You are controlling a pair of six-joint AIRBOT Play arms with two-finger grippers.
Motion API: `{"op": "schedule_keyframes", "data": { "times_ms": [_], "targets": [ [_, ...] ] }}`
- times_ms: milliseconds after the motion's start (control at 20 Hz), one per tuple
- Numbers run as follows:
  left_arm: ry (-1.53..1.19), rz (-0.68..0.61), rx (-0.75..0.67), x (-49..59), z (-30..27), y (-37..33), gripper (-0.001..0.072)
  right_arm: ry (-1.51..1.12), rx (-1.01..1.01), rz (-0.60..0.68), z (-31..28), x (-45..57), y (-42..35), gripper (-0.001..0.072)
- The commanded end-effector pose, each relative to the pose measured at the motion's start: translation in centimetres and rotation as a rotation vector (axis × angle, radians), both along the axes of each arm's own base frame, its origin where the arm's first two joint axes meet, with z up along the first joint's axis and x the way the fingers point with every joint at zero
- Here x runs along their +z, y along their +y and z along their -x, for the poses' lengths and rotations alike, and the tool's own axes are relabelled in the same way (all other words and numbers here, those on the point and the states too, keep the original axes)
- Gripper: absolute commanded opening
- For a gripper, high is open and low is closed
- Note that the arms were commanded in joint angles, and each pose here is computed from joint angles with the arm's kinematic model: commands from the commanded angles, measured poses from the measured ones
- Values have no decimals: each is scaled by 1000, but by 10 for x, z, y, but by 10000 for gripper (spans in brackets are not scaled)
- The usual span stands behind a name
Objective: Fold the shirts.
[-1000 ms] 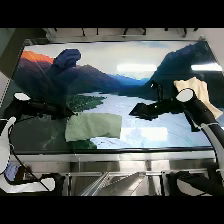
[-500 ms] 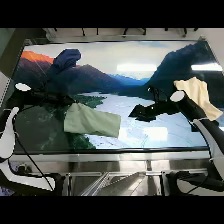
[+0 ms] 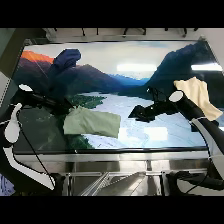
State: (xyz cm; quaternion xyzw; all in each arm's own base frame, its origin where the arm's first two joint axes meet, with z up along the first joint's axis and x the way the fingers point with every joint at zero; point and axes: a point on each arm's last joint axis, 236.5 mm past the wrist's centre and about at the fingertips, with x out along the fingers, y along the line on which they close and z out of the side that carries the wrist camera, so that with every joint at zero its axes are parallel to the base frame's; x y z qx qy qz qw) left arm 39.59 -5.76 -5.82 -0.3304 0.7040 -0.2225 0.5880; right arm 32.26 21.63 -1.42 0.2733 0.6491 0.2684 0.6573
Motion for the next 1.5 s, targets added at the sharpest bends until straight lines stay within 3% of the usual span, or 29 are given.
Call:
{"op": "schedule_keyframes", "data": {
  "times_ms": [0,150,200,250,400,500,1100,1300,1350,1400,1450],
  "targets": [
    [-88,-194,95,5,-16,51,511,13,11,-3,4,0,0,557],
    [-162,-279,225,40,-28,78,508,1,28,-4,5,0,1,557],
    [-184,-281,226,53,-25,79,286,-7,38,-3,5,0,1,557],
    [-220,-280,174,65,-19,76,13,-12,48,-2,7,-2,2,558],
    [-297,-297,164,97,-16,68,13,18,33,14,17,-20,-2,564],
    [-342,-307,154,114,-16,61,13,32,-2,25,21,-37,-5,676],
    [-347,-270,-44,136,16,-4,14,-35,-200,-381,-9,-66,105,675],
    [-368,-274,-37,136,11,-6,14,-84,-166,-409,-18,-48,135,662],
    [-368,-274,-38,136,11,-6,13,-104,-171,-401,-23,-46,137,648],
    [-366,-275,-39,136,11,-6,13,-116,-179,-394,-29,-45,137,489],
    [-362,-273,-42,136,13,-6,13,-118,-176,-401,-30,-42,135,178]
  ]
}}
